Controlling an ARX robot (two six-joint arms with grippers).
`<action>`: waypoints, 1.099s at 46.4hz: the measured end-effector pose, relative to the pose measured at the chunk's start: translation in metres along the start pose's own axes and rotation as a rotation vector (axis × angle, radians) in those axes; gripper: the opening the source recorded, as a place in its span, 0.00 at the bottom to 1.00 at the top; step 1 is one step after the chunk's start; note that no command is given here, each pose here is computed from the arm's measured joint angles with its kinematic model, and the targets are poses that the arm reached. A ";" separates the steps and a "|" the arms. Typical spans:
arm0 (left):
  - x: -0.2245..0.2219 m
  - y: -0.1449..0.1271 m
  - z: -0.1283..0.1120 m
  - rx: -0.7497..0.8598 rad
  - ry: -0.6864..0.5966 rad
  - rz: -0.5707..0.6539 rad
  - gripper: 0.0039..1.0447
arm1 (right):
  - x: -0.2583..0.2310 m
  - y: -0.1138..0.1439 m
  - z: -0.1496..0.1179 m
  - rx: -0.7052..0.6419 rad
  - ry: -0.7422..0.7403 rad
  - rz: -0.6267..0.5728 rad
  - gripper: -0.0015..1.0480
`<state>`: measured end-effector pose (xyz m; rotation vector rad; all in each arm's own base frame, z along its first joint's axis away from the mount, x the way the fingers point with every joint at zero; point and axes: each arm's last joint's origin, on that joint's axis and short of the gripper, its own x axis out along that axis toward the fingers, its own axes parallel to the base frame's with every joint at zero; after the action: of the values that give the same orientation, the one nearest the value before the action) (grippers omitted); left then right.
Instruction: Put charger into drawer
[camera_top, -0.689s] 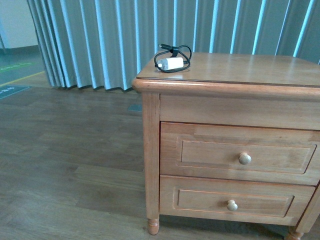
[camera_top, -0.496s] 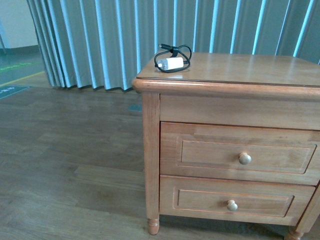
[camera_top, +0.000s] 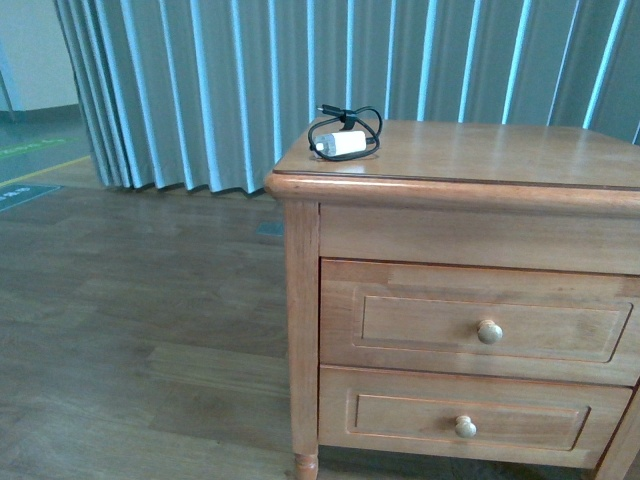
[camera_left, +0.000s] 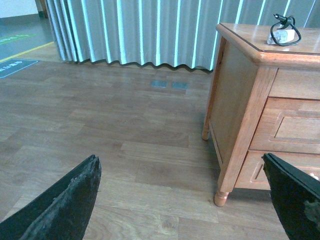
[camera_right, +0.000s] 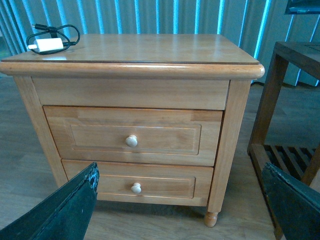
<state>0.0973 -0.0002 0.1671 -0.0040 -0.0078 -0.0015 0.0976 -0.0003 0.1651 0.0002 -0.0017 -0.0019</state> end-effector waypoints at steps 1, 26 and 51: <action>0.000 0.000 0.000 0.000 0.000 0.000 0.94 | 0.000 0.000 0.000 0.000 0.000 0.000 0.92; 0.000 0.000 0.000 0.000 0.000 0.000 0.94 | 0.001 0.000 -0.001 -0.028 0.023 0.109 0.92; 0.000 0.000 0.000 0.000 0.000 0.000 0.94 | 0.060 0.044 -0.015 -0.226 0.222 0.302 0.92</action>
<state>0.0973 -0.0002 0.1671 -0.0044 -0.0078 -0.0015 0.1576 0.0434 0.1501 -0.2256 0.2207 0.2999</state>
